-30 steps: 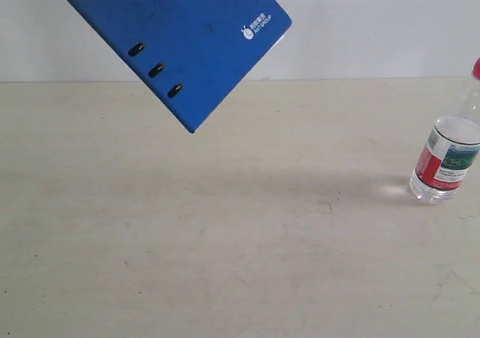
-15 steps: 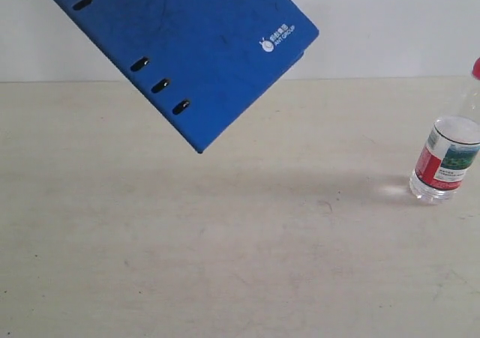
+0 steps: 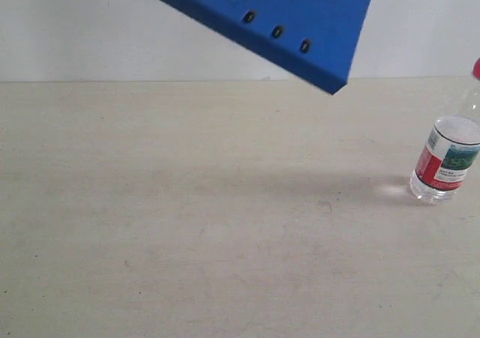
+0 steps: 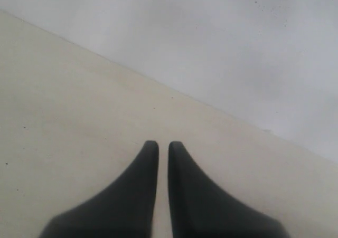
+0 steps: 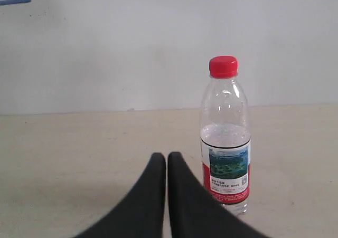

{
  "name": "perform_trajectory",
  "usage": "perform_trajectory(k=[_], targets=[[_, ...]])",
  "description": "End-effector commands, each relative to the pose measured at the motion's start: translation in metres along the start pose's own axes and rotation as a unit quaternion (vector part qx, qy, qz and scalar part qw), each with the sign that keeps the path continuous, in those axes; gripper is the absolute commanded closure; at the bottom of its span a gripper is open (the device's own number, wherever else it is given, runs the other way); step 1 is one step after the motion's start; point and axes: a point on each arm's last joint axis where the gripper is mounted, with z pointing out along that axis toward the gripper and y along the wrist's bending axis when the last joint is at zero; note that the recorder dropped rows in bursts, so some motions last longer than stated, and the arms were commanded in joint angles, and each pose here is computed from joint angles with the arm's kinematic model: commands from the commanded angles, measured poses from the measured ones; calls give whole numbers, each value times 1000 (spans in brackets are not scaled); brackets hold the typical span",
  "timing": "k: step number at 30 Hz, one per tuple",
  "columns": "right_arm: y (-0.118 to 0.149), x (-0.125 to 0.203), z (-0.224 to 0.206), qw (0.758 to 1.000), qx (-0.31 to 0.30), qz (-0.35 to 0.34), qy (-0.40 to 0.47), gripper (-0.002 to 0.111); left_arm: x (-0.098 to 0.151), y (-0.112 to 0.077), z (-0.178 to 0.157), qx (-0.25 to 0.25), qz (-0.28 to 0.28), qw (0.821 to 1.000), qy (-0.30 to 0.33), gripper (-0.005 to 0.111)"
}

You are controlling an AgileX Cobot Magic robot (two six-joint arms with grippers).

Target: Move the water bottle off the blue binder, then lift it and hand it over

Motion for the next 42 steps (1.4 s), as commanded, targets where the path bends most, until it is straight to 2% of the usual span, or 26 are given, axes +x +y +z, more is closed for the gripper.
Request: perform_trajectory(k=[1, 2, 3, 5, 6, 7, 8, 9, 10, 13, 17, 24, 27, 30, 32, 35, 42], targets=[[0, -3, 0, 997, -1, 72, -26, 108, -1, -1, -1, 5, 0, 1000, -4, 100], [-1, 1, 0, 990, -1, 137, -18, 108, -1, -1, -1, 5, 0, 1000, -4, 100], [-1, 2, 1, 990, 0, 139, -12, 108, -1, -1, -1, 5, 0, 1000, -4, 100], [-1, 10, 1, 995, 4, 100, 22, 108, -1, -1, -1, 5, 0, 1000, -4, 100], [-2, 16, 0, 997, 9, 54, 61, 108, -1, -1, -1, 5, 0, 1000, -4, 100], [-2, 20, 0, 996, 13, 41, 81, 108, -1, -1, -1, 5, 0, 1000, -4, 100], [-3, 31, -3, 989, 20, 31, 143, 108, -1, -1, -1, 5, 0, 1000, -4, 100], [-4, 35, -3, 987, 23, 45, 152, 108, -1, -1, -1, 5, 0, 1000, -4, 100], [-4, 38, -3, 988, 23, 46, 145, 108, -1, -1, -1, 5, 0, 1000, -4, 100], [-11, 33, -3, 989, 79, -37, 116, 108, -1, -1, -1, 6, 0, 1000, -5, 100], [-14, 33, -4, 985, 95, -81, 122, 108, -1, -1, -1, 6, -1, 1000, -6, 100], [-14, 33, -4, 985, 97, -73, 120, 108, -1, -1, -1, 6, -1, 1000, -6, 100], [-13, 25, -2, 991, 95, -51, 76, 108, -1, -1, -1, 6, -1, 1000, -6, 100], [-12, 16, -1, 992, 93, -77, 25, 108, -1, -1, -1, 6, -1, 1000, -6, 100], [-10, 19, -1, 994, 83, -63, 40, 108, -1, -1, -1, 6, -1, 1000, -6, 100], [-6, 31, -2, 991, 59, -57, 109, 108, -1, -1, -1, 6, -1, 1000, -6, 100], [-6, 32, -2, 989, 56, -74, 112, 108, -1, -1, -1, 6, -1, 1000, -6, 100]])
